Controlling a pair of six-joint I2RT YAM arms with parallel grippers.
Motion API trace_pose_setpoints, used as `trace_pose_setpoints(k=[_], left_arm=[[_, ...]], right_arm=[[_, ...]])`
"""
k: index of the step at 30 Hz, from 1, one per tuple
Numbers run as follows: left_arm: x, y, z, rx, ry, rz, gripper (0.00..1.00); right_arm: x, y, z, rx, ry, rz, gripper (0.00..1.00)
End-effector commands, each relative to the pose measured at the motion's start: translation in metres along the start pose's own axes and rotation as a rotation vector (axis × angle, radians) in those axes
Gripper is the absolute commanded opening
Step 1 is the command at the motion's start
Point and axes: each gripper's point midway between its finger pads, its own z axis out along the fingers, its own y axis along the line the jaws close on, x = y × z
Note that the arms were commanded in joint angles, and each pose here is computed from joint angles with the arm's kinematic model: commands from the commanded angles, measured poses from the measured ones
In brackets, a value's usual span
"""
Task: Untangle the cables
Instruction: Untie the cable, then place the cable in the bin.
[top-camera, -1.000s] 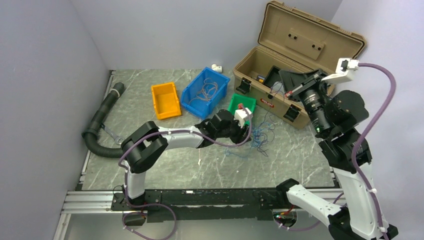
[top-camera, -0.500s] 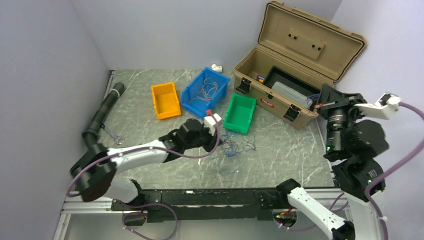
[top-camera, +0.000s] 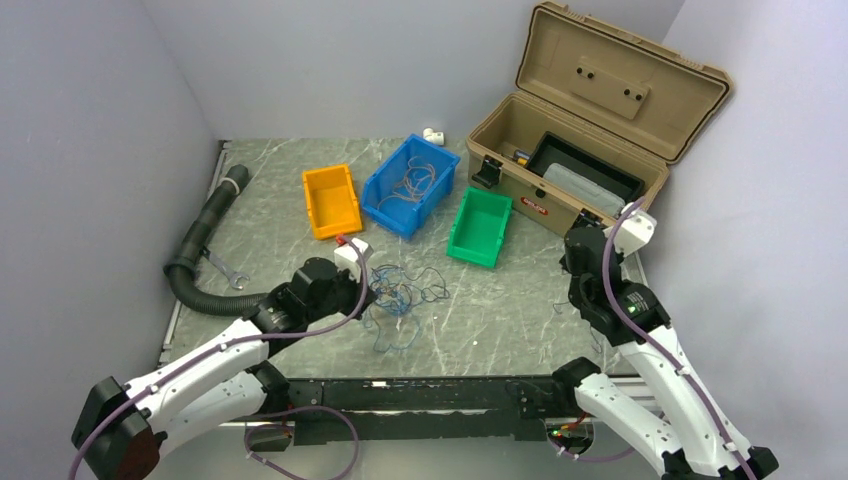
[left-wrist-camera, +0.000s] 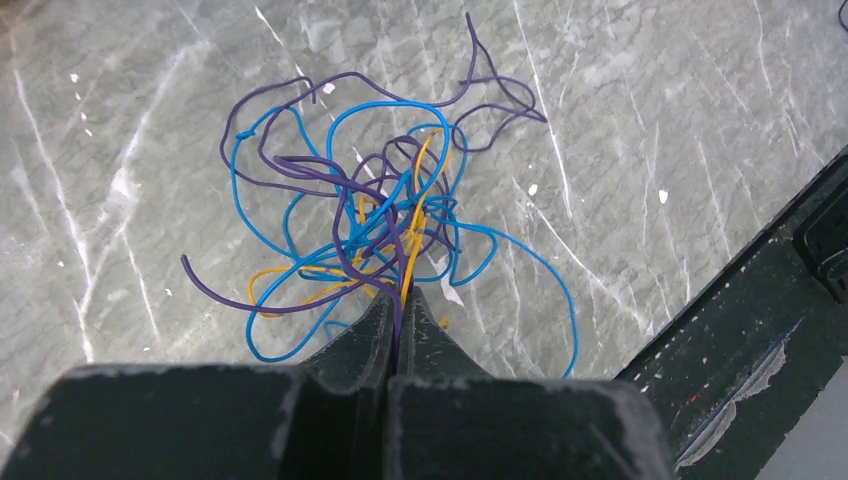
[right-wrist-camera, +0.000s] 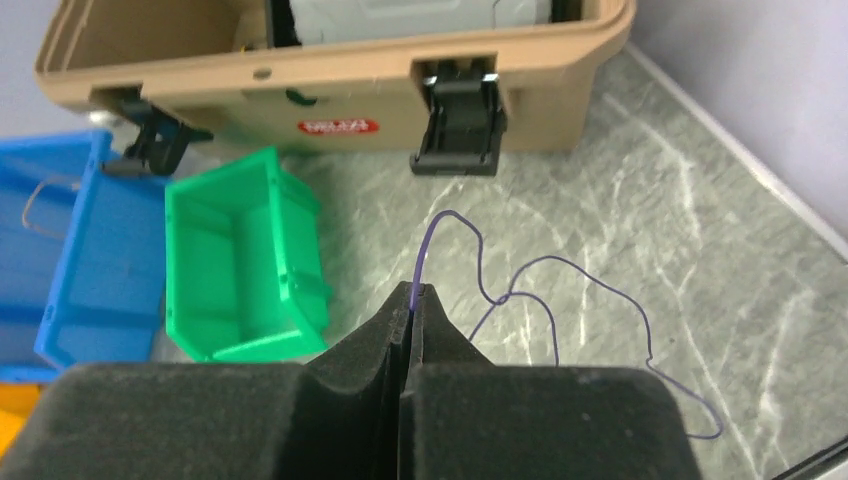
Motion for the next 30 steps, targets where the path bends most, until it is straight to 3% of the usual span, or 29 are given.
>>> trace_pose_setpoints(k=[1, 5, 19, 30], left_arm=[[-0.009, 0.007, -0.002, -0.038, -0.046, 0.002, 0.00], [-0.011, 0.012, -0.001, -0.056, -0.067, 0.051, 0.00], [-0.007, 0.018, 0.002, -0.031, -0.222, 0.125, 0.00], [-0.007, 0.017, 0.001, -0.025, -0.235, 0.130, 0.00]], right_arm=[[0.017, 0.033, -0.005, -0.195, 0.078, 0.012, 0.00], [0.013, 0.065, -0.016, -0.365, 0.105, -0.035, 0.00], [-0.086, 0.154, -0.075, -0.727, 0.014, -0.104, 0.00], [-0.125, 0.215, -0.076, -0.839, -0.038, -0.067, 0.00]])
